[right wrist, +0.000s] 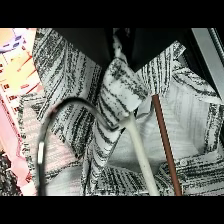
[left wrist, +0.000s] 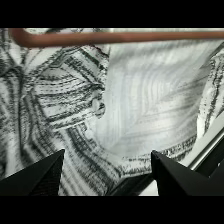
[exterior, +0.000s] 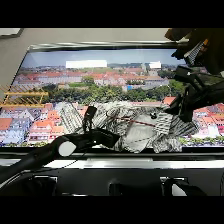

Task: Fold the clothes and pants, and hang the long-sleeved shirts on hangers.

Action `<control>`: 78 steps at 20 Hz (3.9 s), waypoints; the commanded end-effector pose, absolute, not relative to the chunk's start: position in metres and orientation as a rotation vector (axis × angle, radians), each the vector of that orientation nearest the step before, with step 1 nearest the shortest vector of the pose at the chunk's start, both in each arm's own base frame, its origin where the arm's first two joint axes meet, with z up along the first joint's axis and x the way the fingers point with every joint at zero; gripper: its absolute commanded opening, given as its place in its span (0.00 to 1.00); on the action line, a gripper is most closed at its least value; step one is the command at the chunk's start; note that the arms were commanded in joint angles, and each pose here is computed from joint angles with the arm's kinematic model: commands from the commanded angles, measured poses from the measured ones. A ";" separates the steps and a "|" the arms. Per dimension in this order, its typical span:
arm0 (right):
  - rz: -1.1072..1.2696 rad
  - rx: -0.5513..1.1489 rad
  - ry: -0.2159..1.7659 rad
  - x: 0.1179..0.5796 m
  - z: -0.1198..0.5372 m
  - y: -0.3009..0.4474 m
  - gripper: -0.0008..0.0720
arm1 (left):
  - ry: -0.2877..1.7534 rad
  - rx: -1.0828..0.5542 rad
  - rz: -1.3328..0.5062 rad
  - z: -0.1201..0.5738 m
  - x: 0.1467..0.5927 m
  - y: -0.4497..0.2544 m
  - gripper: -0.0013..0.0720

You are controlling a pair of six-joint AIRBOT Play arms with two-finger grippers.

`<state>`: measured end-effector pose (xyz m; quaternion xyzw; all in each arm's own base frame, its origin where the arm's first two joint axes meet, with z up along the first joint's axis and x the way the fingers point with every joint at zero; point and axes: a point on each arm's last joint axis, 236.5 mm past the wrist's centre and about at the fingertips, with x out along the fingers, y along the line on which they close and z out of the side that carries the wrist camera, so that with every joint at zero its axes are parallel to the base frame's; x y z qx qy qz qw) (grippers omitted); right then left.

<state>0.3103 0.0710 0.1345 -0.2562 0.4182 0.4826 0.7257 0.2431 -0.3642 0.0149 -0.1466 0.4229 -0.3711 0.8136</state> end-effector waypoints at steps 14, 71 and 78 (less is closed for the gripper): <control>1.043 -0.568 0.908 0.316 0.136 0.070 0.06 | 0.779 -0.313 -0.716 -0.025 0.298 -0.427 0.50; 0.788 -0.519 0.936 0.331 0.148 0.046 0.06 | 0.562 -0.257 -0.710 0.150 0.431 -0.331 0.06; 0.842 -0.625 0.901 0.331 0.147 0.044 0.06 | 0.542 -0.193 -0.750 0.173 0.428 -0.334 0.06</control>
